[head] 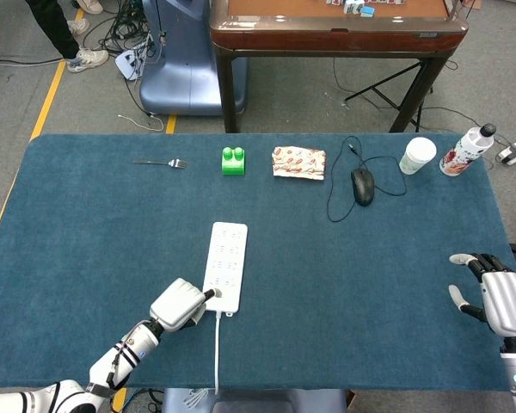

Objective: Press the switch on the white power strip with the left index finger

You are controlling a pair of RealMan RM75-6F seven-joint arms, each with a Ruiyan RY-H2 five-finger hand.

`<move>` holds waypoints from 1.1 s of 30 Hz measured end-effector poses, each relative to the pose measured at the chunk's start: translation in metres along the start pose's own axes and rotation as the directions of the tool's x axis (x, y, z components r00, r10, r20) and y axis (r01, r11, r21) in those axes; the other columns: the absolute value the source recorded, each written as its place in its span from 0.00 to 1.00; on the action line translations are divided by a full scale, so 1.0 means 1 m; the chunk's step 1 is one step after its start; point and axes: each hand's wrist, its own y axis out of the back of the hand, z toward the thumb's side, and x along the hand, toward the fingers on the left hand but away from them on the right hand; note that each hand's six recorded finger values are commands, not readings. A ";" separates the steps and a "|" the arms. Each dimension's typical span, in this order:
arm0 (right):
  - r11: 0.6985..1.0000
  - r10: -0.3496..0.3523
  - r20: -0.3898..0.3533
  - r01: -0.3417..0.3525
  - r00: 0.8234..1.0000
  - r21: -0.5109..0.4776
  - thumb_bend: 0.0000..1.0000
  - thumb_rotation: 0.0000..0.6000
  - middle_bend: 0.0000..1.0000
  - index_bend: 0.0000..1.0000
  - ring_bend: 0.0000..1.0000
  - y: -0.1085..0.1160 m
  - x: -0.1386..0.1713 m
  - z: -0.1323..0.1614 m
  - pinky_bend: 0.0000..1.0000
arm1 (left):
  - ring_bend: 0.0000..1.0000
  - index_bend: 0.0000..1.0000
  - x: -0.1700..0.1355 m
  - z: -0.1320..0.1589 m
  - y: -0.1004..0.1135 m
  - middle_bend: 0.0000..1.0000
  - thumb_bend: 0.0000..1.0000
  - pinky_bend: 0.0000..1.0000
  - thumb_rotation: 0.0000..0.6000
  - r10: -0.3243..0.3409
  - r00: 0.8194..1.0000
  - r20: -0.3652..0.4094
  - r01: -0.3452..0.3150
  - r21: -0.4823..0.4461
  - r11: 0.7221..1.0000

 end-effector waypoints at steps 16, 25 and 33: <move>1.000 0.002 0.005 -0.002 1.000 -0.006 0.29 1.00 0.39 0.34 0.30 -0.002 0.001 -0.002 0.53 | 1.00 0.35 0.005 0.001 -0.006 1.00 0.71 1.00 1.00 -0.022 1.000 -0.005 0.022 0.010 1.000; 1.000 0.007 0.009 -0.007 1.000 -0.011 0.29 1.00 0.39 0.34 0.30 -0.005 0.001 -0.004 0.53 | 1.00 0.34 0.006 -0.001 -0.008 1.00 0.71 1.00 1.00 -0.027 1.000 -0.015 0.027 0.013 1.000; 1.000 0.007 0.011 -0.007 1.000 -0.013 0.29 1.00 0.39 0.34 0.30 -0.006 0.002 -0.005 0.53 | 1.00 0.35 0.008 -0.001 -0.011 1.00 0.71 1.00 1.00 -0.042 0.999 -0.023 0.042 0.027 0.999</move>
